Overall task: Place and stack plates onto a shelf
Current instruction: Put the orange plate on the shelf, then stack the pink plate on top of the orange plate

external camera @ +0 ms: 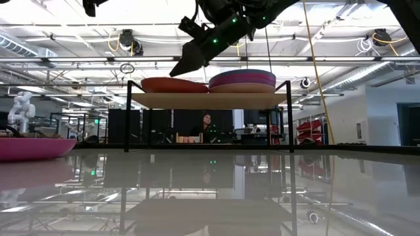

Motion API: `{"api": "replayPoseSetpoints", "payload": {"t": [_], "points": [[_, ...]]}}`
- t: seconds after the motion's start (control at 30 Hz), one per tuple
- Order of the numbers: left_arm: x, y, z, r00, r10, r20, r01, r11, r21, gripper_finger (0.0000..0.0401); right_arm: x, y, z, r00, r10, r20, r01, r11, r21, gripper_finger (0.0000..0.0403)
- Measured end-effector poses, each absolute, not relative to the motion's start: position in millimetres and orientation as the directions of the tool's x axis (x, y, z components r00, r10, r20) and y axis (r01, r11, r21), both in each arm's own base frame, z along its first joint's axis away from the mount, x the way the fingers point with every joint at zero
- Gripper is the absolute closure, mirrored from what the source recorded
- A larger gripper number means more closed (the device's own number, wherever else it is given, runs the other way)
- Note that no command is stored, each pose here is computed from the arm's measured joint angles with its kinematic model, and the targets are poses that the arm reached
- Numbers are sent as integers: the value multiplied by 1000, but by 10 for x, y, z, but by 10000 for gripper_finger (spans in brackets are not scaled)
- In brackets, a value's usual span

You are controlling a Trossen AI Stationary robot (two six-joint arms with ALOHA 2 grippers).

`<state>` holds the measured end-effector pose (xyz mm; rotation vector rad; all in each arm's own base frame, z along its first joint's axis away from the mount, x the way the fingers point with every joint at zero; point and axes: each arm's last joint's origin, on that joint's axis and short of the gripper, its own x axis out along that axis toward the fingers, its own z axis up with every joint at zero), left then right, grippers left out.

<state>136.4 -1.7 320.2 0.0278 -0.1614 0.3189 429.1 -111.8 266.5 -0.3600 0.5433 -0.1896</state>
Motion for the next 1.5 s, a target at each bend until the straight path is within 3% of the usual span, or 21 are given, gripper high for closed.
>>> {"api": "replayPoseSetpoints", "payload": {"t": [0.3,0.6,0.7,0.9,1.07,1.27,1.5], "points": [[1365,-16,3201,936,311,162,-316,949,4,286,4278,-715,3035,922,-202,-330,47,905,-423,286],[1435,-18,3121,935,344,91,-345,939,-1,286,3766,-49,3675,938,-167,-303,-5,869,-494,288],[1499,-6,3110,913,408,18,-408,913,18,286,3515,157,3761,941,-173,-290,7,869,-495,288],[1742,-17,3136,846,470,-253,-484,875,10,286,3026,456,3631,961,-126,-247,1,891,-453,288],[2005,-48,3078,743,465,-482,-491,867,80,286,2663,593,3400,983,-121,-140,45,889,-455,288],[2149,-81,2976,470,356,-807,-454,882,124,286,2307,619,3196,996,-88,-14,73,892,-445,289],[2334,-170,2625,240,152,-959,-279,957,82,282,2073,576,3032,996,-74,45,86,908,-410,289]]}}
